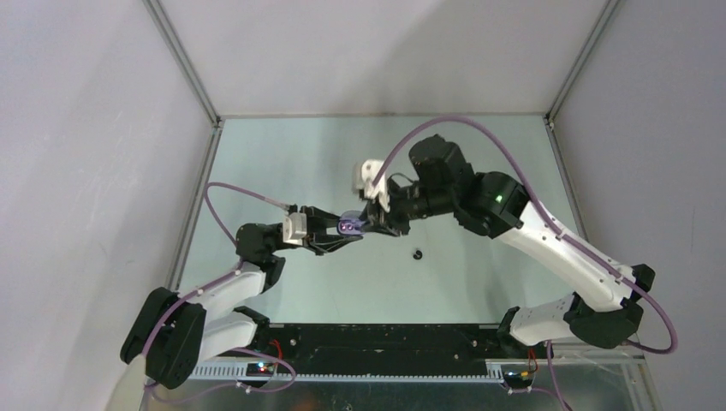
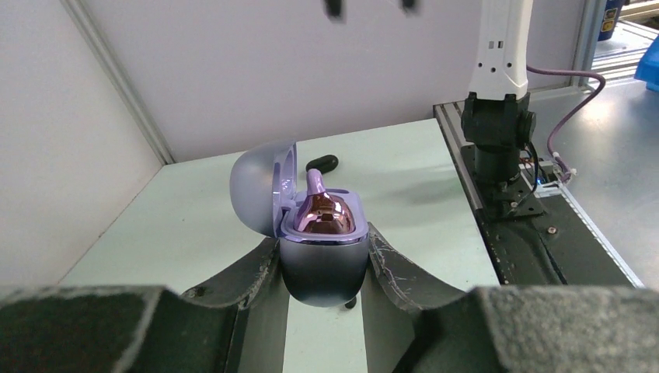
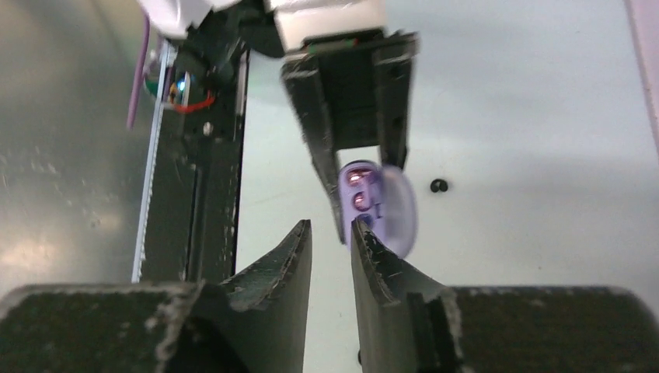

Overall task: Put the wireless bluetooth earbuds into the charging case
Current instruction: Place the earbud in the charging case.

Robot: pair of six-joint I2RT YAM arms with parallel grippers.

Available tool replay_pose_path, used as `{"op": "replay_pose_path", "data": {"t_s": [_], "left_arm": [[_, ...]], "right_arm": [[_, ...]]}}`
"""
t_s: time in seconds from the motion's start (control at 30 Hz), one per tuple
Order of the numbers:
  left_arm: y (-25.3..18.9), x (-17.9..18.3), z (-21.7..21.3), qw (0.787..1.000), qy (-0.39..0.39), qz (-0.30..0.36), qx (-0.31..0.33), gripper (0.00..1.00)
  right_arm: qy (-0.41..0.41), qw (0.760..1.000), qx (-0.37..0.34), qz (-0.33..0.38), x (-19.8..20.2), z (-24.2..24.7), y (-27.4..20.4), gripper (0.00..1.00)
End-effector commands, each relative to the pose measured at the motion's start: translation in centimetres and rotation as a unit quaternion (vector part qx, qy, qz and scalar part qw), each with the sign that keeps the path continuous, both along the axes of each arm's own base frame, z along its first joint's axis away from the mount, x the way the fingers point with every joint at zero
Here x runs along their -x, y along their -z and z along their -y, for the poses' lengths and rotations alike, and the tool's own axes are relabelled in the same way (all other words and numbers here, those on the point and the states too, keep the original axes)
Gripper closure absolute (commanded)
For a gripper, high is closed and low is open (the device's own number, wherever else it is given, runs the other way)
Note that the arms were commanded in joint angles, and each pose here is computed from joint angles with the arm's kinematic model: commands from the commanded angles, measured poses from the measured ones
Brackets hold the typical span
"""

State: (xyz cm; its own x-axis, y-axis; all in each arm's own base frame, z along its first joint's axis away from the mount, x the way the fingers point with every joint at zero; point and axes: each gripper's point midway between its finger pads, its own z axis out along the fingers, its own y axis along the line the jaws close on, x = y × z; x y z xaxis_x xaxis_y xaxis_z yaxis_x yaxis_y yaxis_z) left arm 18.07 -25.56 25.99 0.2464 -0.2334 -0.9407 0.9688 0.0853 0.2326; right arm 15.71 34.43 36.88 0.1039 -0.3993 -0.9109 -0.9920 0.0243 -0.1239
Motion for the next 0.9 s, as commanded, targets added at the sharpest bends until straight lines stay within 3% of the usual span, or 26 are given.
{"op": "replay_pose_path", "data": {"t_s": [0.0,0.43,0.87], "left_arm": [[-0.6,0.4,-0.1,0.999,0.005,0.036,0.003,1.00],[-0.2,0.4,-0.1,1.000,0.006,0.030,-0.004,1.00],[0.2,0.5,0.1,1.000,0.007,0.023,-0.008,1.00]], "right_arm": [[-0.047,0.994,0.058,0.074,1.2,0.4,3.4,0.67],[-0.035,0.989,0.082,0.120,0.2,-0.9,5.1,0.35],[-0.003,0.986,0.089,0.144,-0.2,-2.3,5.3,0.33]]}}
